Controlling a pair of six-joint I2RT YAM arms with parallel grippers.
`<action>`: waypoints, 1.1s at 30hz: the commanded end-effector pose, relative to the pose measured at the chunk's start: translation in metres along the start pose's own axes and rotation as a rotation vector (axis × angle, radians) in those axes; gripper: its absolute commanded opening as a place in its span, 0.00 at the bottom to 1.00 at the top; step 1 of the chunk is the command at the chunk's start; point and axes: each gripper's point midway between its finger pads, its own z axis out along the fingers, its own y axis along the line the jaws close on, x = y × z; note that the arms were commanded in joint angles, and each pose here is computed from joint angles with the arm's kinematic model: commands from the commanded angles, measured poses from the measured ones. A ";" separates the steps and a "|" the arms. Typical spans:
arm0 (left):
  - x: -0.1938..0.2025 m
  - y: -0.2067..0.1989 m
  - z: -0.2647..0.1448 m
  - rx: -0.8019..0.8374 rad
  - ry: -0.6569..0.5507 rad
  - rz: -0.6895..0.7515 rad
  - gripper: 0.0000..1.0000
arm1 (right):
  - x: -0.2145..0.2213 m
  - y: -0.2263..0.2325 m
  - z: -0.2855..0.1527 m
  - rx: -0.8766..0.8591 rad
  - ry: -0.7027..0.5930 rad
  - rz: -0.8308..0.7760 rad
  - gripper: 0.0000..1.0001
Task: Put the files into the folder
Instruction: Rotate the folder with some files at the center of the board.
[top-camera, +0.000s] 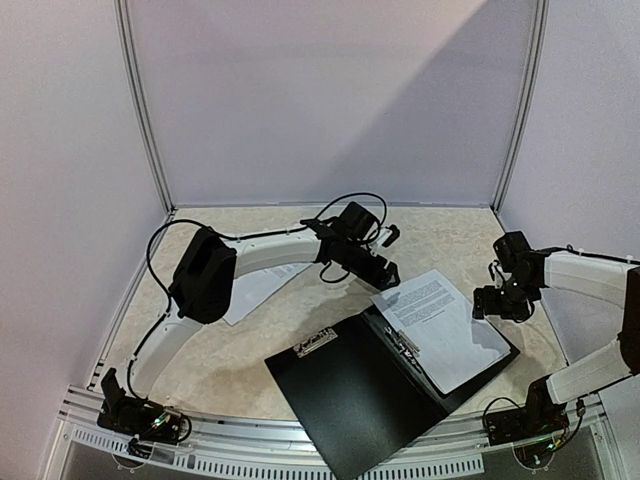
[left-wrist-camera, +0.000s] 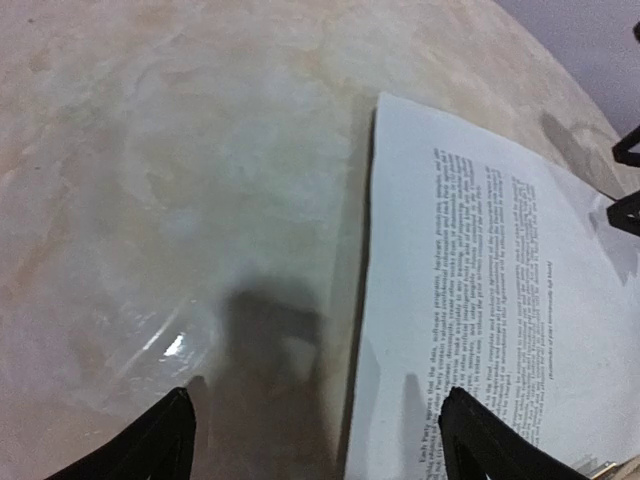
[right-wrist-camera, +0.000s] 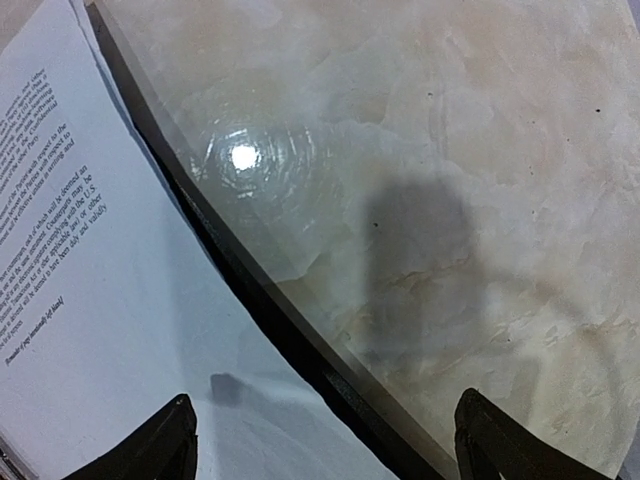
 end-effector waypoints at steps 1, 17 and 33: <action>0.021 -0.034 0.004 0.170 0.058 -0.019 0.85 | 0.008 0.003 0.010 -0.058 0.032 0.025 0.88; 0.076 -0.092 -0.032 0.188 0.186 0.051 0.80 | 0.016 0.012 0.014 -0.129 0.035 0.038 0.89; 0.081 -0.048 -0.094 -0.315 0.247 0.172 0.82 | 0.012 0.012 0.007 -0.138 0.008 0.042 0.89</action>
